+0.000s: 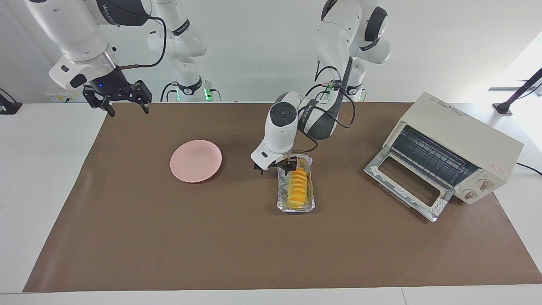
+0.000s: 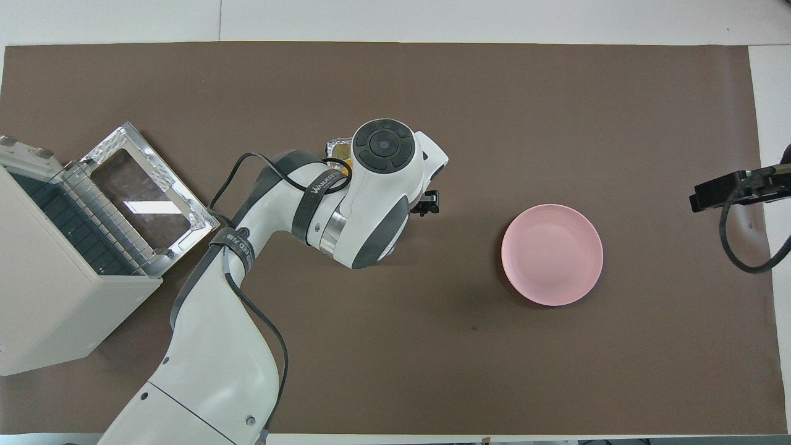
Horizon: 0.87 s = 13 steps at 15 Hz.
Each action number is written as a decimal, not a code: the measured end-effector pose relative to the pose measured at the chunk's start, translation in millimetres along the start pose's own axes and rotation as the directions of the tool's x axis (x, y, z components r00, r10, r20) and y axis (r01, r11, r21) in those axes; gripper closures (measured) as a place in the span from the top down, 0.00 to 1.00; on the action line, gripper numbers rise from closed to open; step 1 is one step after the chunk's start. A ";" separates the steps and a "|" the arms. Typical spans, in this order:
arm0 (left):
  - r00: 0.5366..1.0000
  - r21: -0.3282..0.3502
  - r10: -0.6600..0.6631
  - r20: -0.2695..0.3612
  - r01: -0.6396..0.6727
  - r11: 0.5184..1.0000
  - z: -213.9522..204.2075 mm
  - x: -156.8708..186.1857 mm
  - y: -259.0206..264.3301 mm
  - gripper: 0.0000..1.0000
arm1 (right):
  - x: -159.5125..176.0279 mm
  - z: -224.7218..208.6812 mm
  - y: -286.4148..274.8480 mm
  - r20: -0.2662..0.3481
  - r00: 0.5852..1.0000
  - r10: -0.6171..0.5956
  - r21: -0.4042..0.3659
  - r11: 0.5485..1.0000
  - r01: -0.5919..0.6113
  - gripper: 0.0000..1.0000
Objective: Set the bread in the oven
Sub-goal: 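Grasp the foil tray rim with the left gripper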
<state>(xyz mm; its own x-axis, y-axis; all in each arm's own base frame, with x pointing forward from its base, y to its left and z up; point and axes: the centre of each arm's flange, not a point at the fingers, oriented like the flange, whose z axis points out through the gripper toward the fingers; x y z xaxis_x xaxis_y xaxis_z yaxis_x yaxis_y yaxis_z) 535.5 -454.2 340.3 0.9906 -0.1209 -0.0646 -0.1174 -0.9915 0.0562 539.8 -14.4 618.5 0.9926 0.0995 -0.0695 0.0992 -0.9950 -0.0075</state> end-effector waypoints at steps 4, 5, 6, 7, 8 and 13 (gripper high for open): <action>1.000 0.003 0.000 0.005 0.000 1.000 3.2 -0.9 -1.1 0.89 | 0.0 0.0 0.0 0.000 1.000 0.000 0.000 1.000 0.000 1.00; 1.000 0.003 0.001 0.004 -0.001 1.000 3.1 -0.8 -1.0 0.88 | 0.0 0.0 0.0 0.000 1.000 0.000 0.000 1.000 0.000 1.00; 1.000 0.000 0.001 -0.001 -0.001 1.000 2.7 -0.3 -0.8 0.88 | 0.0 0.0 0.0 0.000 1.000 0.000 0.000 1.000 0.000 1.00; 1.000 -0.003 0.001 -0.007 -0.001 1.000 2.1 0.5 -0.6 0.87 | 0.0 0.0 -0.1 0.000 1.000 0.000 0.000 1.000 0.000 1.00; 1.000 -0.002 0.002 -0.010 -0.002 1.000 2.1 0.9 -0.7 0.87 | 0.0 0.0 -0.1 0.000 1.000 0.000 0.000 1.000 0.000 1.00; 1.000 0.025 0.016 0.000 -0.016 1.000 19.7 1.1 0.2 0.84 | 0.0 0.0 -0.1 0.000 1.000 0.000 0.000 1.000 0.000 1.00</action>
<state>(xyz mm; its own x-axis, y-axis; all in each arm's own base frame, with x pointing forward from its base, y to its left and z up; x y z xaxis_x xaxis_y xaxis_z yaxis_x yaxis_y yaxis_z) 535.2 -455.4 320.6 0.9886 -0.1368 -0.0635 -0.1349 -0.9903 0.0323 539.7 -14.4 618.5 0.9926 0.0996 -0.0698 0.0993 -0.9950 -0.0075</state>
